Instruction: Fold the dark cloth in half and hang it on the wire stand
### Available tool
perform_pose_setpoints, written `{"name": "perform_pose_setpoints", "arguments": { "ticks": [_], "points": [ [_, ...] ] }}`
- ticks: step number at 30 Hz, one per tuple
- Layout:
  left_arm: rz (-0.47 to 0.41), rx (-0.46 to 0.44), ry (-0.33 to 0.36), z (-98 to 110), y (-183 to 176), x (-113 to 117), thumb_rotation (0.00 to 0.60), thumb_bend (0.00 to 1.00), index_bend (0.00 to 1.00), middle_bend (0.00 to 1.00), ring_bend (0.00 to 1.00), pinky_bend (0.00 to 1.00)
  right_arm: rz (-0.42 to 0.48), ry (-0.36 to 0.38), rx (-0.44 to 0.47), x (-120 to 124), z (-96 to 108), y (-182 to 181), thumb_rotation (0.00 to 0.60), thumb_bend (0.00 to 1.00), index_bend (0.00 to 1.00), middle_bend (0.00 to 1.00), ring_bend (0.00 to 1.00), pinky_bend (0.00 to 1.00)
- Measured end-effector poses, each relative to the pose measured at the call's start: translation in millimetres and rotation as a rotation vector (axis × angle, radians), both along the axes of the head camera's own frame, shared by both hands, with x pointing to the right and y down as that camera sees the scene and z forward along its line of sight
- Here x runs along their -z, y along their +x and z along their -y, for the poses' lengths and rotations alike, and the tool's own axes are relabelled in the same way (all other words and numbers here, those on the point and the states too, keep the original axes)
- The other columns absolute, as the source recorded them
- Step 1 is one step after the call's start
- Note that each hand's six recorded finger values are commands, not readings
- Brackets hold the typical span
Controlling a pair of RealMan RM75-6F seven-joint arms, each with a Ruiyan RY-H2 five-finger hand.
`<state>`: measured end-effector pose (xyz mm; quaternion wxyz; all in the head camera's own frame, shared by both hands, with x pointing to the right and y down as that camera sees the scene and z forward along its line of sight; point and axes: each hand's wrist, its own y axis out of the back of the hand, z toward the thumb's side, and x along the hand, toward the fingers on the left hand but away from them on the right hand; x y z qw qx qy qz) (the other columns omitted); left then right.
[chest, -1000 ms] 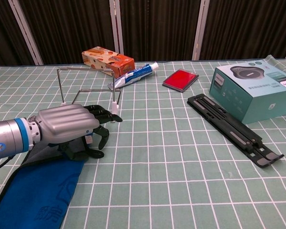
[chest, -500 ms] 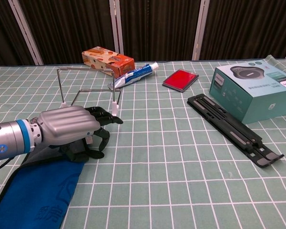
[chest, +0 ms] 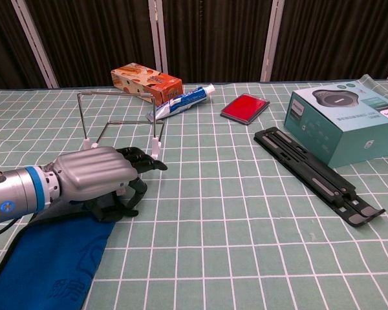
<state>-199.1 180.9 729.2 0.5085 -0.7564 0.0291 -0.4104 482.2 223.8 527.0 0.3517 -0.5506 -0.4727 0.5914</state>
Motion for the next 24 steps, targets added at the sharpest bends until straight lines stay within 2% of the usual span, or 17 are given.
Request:
{"name": "perform_pose_setpoints", "arguments": {
  "ticks": [9,19,24],
  "points": [
    [0.002,0.003,-0.004,0.0,-0.2,-2.0,0.600,0.53,0.63,0.00,0.00,0.00,0.000,-0.002,-0.001,-0.7,-0.1,0.1,0.600,0.00,0.00,0.00,0.00,0.00],
    [-0.007,0.014,-0.006,2.0,-1.4,0.2,0.600,0.55,0.65,0.00,0.00,0.00,-0.001,-0.001,-0.002,-0.2,-0.3,0.7,0.600,0.00,0.00,0.00,0.00,0.00],
    [-0.038,0.045,-0.008,6.0,-3.4,7.4,0.600,0.55,0.71,0.00,0.00,0.00,0.000,0.001,-0.001,0.4,-0.5,0.3,0.600,0.00,0.00,0.00,0.00,0.00]
  ]
}}
